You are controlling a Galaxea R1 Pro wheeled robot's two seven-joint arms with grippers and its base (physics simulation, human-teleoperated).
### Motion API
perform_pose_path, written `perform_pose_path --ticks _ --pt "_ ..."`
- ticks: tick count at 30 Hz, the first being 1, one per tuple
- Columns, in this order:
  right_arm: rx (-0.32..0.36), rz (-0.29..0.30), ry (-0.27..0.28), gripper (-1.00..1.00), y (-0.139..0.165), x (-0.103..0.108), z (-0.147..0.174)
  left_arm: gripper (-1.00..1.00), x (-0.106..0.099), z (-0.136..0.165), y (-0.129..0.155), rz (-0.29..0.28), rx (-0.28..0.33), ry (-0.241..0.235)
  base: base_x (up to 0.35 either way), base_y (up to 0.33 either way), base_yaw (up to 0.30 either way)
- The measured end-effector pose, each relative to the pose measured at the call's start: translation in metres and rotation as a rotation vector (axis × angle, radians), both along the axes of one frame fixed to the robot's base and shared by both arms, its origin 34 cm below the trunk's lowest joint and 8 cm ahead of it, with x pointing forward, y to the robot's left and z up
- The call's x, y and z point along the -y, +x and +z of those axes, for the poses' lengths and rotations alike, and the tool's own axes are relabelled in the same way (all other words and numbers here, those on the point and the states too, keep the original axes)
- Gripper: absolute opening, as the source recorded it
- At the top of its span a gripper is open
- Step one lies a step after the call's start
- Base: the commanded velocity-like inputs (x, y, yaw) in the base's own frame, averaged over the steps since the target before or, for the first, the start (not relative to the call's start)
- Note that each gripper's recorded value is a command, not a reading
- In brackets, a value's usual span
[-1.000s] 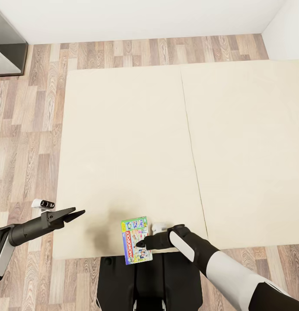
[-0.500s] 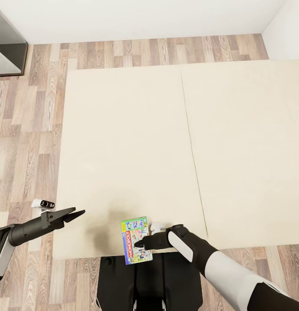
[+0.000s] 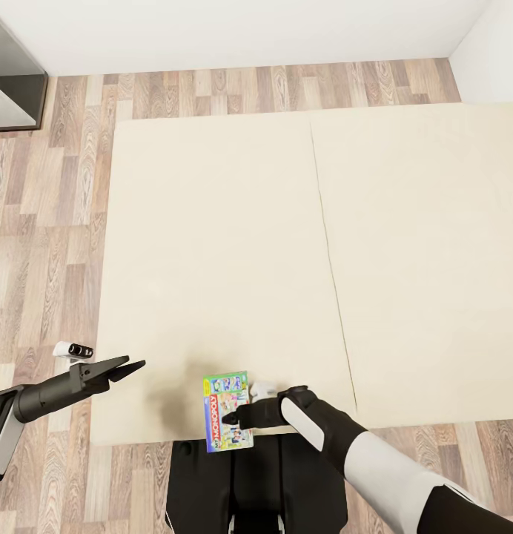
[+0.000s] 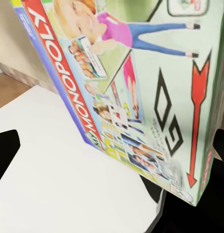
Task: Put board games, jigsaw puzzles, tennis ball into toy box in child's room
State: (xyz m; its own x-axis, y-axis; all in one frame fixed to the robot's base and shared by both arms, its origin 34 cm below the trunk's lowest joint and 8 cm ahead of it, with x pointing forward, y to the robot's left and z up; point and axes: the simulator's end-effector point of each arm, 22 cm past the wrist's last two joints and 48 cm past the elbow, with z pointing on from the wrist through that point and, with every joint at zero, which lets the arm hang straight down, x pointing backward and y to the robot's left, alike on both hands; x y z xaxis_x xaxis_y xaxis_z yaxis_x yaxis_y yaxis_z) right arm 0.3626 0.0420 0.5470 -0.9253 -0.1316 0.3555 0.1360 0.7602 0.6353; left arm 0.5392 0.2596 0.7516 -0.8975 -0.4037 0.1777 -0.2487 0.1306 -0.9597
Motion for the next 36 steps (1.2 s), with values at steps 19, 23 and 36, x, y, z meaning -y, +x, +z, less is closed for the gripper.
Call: perform_pose_path --ticks 19,23,36 --pt "0.044 -0.03 0.05 1.0 0.013 -0.039 0.014 1.0 -0.001 0.0 0.0 0.0 0.0 0.001 0.0 0.0 0.0" --pt "0.055 -0.038 0.058 1.0 0.016 -0.045 0.016 1.0 -0.001 0.0 0.0 0.001 -0.001 0.001 0.0 0.0 0.0" --pt "0.077 -0.055 0.077 1.0 0.022 -0.061 0.021 1.0 -0.013 0.001 0.005 0.026 0.009 0.022 0.0 0.0 0.0"
